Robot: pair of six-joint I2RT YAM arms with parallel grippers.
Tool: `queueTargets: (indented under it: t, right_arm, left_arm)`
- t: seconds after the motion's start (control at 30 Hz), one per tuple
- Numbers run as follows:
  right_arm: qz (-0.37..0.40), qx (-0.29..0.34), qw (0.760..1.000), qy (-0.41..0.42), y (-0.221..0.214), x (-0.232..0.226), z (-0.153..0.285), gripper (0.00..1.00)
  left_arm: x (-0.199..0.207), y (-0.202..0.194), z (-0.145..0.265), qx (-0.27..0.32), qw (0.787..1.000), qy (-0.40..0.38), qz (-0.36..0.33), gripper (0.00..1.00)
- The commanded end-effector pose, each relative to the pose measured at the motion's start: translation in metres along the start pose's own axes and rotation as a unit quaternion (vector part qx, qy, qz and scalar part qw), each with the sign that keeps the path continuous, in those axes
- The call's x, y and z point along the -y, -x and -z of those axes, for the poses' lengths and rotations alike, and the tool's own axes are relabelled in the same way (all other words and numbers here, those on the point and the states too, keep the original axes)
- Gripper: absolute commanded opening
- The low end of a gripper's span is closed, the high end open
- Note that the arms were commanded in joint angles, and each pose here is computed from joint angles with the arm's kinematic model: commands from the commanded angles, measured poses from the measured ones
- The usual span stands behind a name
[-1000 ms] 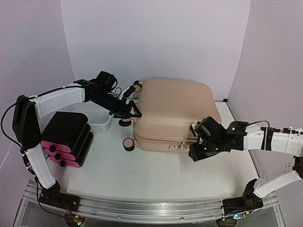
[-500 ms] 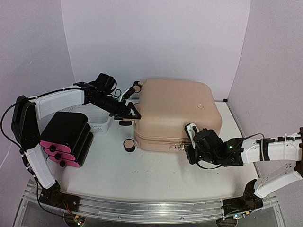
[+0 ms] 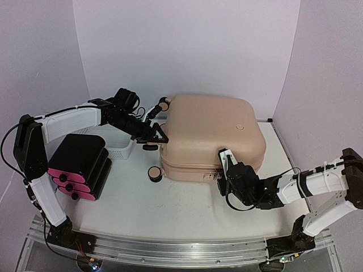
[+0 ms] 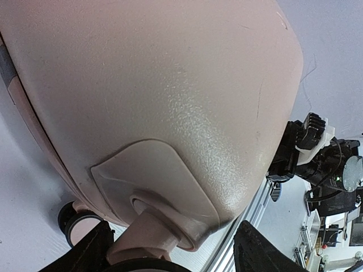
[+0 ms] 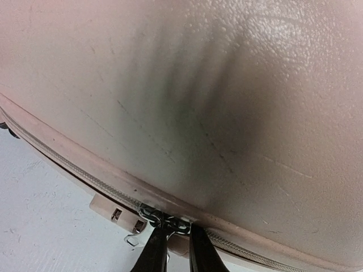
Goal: Open, take out, and arrange the luggage
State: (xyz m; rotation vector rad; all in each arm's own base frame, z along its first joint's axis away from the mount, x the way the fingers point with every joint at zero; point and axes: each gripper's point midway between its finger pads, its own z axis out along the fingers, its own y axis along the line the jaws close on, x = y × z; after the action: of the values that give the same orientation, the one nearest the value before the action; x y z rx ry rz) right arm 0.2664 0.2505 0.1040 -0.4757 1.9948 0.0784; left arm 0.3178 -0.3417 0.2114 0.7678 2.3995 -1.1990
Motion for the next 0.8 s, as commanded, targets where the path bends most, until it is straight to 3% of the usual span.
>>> queueTargets:
  t: [0.0, 0.4, 0.63, 0.77]
  right_arm:
    - [-0.019, 0.036, 0.999, -0.01, 0.014, 0.001, -0.005, 0.14]
    - [-0.02, 0.041, 0.999, -0.004, 0.015, -0.009, -0.016, 0.25]
    - [-0.015, 0.04, 0.998, -0.043, 0.011, 0.002, -0.02, 0.31]
    - [-0.016, 0.03, 0.998, -0.05, 0.005, 0.008, -0.027, 0.28]
  left_arm:
    - [0.017, -0.019, -0.005, -0.03, 0.999, -0.027, 0.001, 0.72]
    - [0.022, -0.018, 0.0, -0.025, 0.999, -0.029, -0.002, 0.7]
    - [0.023, -0.018, 0.001, -0.024, 0.999, -0.03, -0.001, 0.68]
    - [0.024, -0.017, 0.004, -0.021, 0.999, -0.028, -0.005, 0.68]
